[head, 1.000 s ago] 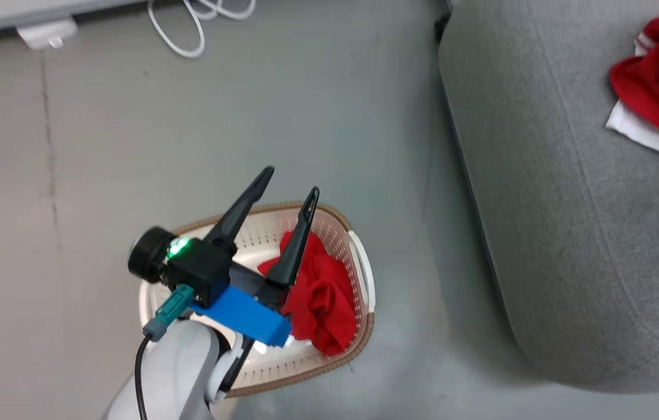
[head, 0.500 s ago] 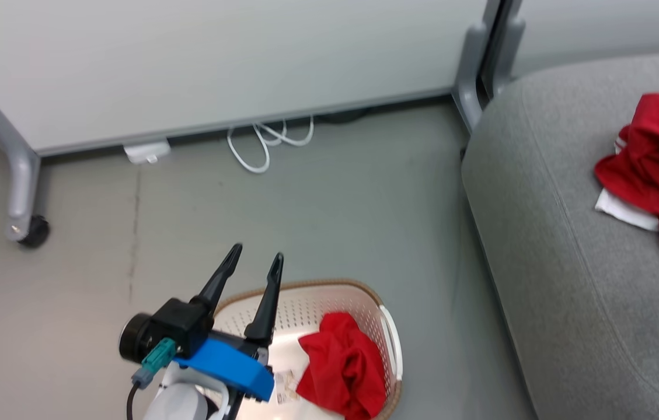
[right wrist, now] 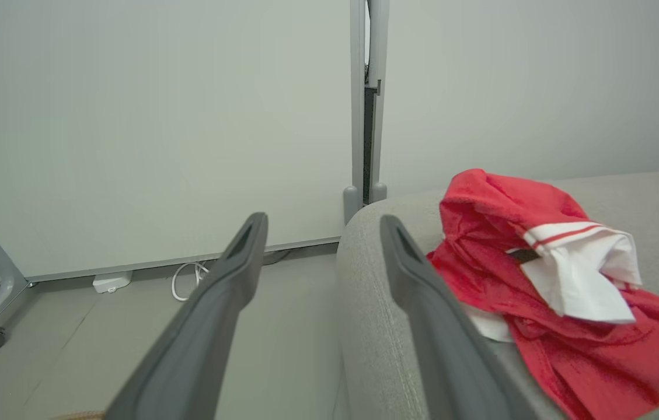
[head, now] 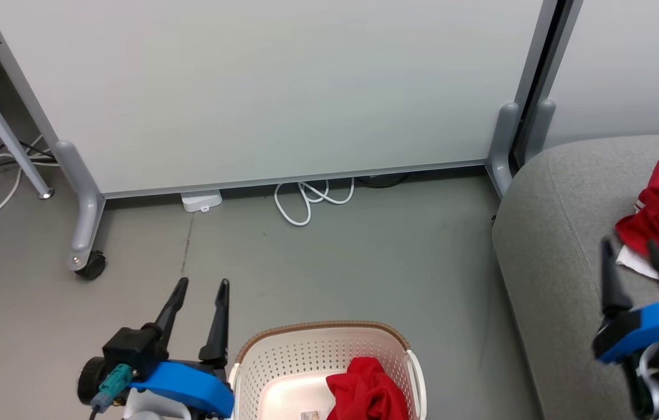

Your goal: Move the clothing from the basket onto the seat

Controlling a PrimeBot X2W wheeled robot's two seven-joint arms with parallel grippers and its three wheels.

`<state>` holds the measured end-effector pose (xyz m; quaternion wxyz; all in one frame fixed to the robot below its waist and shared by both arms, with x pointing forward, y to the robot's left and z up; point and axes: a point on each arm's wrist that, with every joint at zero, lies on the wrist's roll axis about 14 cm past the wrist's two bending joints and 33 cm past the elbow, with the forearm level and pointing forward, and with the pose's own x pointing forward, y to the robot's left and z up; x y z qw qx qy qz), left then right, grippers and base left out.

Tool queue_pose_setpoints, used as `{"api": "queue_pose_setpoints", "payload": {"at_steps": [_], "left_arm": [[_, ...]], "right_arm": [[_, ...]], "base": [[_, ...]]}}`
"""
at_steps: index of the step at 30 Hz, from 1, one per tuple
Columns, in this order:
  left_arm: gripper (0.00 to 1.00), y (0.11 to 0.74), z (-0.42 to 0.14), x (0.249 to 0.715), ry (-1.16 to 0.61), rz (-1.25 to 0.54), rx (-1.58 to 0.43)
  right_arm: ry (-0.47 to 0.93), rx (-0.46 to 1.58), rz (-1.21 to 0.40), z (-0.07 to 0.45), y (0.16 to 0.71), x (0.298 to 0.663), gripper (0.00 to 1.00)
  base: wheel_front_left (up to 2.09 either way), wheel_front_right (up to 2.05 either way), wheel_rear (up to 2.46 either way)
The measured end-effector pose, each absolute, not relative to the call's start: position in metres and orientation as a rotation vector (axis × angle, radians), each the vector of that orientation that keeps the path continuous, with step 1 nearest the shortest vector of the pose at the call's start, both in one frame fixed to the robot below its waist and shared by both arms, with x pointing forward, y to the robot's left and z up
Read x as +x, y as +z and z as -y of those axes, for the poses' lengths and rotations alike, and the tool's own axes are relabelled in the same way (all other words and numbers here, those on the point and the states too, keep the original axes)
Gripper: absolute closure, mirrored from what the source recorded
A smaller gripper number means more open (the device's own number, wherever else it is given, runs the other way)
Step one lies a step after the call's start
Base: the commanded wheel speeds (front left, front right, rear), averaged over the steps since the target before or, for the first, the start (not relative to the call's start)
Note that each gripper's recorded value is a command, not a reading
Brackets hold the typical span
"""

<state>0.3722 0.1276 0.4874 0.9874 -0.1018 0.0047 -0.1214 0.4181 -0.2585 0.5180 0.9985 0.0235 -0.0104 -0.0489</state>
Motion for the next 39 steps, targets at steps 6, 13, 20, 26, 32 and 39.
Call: {"api": "queue_pose_setpoints", "payload": {"at_steps": [6,13,20,26,32,39], "left_arm": [[0.0,0.486,-0.15,0.37,-0.173,-0.008,-0.207],[0.0,0.482,-0.163,0.364,-0.134,-0.016,-0.206],[0.0,0.479,-0.166,0.363,-0.128,-0.024,-0.203],[0.0,0.477,-0.165,0.362,-0.129,-0.029,-0.203],[0.0,0.475,-0.162,0.363,-0.136,-0.038,-0.206],[0.0,0.468,-0.156,0.365,-0.149,-0.061,-0.216]], "right_arm": [[-0.02,0.061,0.016,0.22,0.519,0.402,0.0],[0.047,0.082,-0.013,0.189,0.515,0.386,0.0],[0.081,0.101,-0.034,0.176,0.51,0.381,0.0],[0.086,0.112,-0.045,0.173,0.506,0.38,0.0],[0.084,0.114,-0.049,0.173,0.503,0.381,0.0],[0.082,0.122,-0.051,0.174,0.502,0.384,0.0]], "base": [[0.0,0.0,0.0],[0.0,0.0,0.0],[0.0,0.0,0.0],[0.0,0.0,0.0],[0.0,0.0,0.0],[0.0,0.0,0.0]]}}
